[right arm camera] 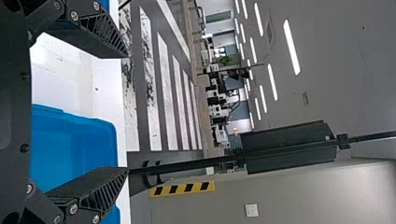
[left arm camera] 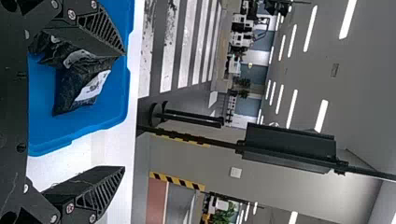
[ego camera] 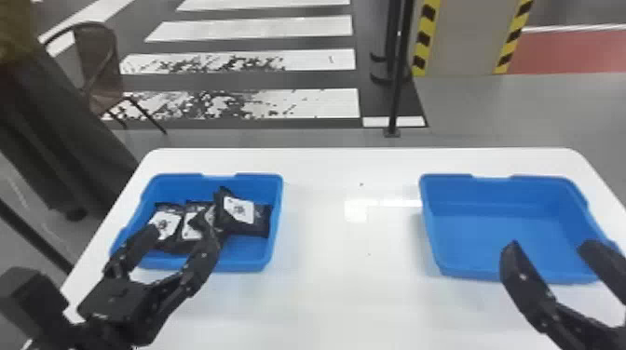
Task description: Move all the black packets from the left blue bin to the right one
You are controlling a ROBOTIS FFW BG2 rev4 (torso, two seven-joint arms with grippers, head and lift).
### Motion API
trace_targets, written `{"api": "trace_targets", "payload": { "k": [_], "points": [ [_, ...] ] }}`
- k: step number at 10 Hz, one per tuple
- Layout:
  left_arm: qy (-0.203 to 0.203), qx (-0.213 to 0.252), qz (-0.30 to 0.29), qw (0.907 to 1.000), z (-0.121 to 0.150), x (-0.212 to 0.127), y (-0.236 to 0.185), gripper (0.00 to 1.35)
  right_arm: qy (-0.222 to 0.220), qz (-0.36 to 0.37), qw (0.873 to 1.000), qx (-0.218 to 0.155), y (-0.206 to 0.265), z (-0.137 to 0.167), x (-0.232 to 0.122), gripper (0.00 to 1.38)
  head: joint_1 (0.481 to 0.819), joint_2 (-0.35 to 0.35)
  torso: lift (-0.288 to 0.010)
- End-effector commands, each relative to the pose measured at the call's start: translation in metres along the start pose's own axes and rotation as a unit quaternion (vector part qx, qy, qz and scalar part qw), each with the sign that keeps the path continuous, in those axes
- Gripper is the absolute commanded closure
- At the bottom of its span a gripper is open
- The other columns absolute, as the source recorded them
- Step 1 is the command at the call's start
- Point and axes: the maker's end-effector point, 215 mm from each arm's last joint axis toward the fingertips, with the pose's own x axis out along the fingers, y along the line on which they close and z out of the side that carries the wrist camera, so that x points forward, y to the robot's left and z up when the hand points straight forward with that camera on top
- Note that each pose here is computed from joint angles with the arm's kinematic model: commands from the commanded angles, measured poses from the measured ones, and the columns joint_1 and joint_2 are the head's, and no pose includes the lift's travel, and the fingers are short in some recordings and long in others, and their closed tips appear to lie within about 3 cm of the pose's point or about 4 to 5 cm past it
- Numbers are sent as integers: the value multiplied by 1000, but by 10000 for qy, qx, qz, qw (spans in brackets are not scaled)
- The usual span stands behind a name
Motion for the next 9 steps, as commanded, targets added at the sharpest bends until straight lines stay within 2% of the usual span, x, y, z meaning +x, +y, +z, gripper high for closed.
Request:
{"api": "trace_targets", "payload": {
  "k": [1,9],
  "points": [
    [-9,-24,3,10000,0,0,0,171,8,-5,10000,21,0,-1,0,170,695,91,-140],
    [160,-81,25,9998,-10,-1,2,171,5,3,10000,46,0,-1,0,170,695,90,-140]
  ]
}}
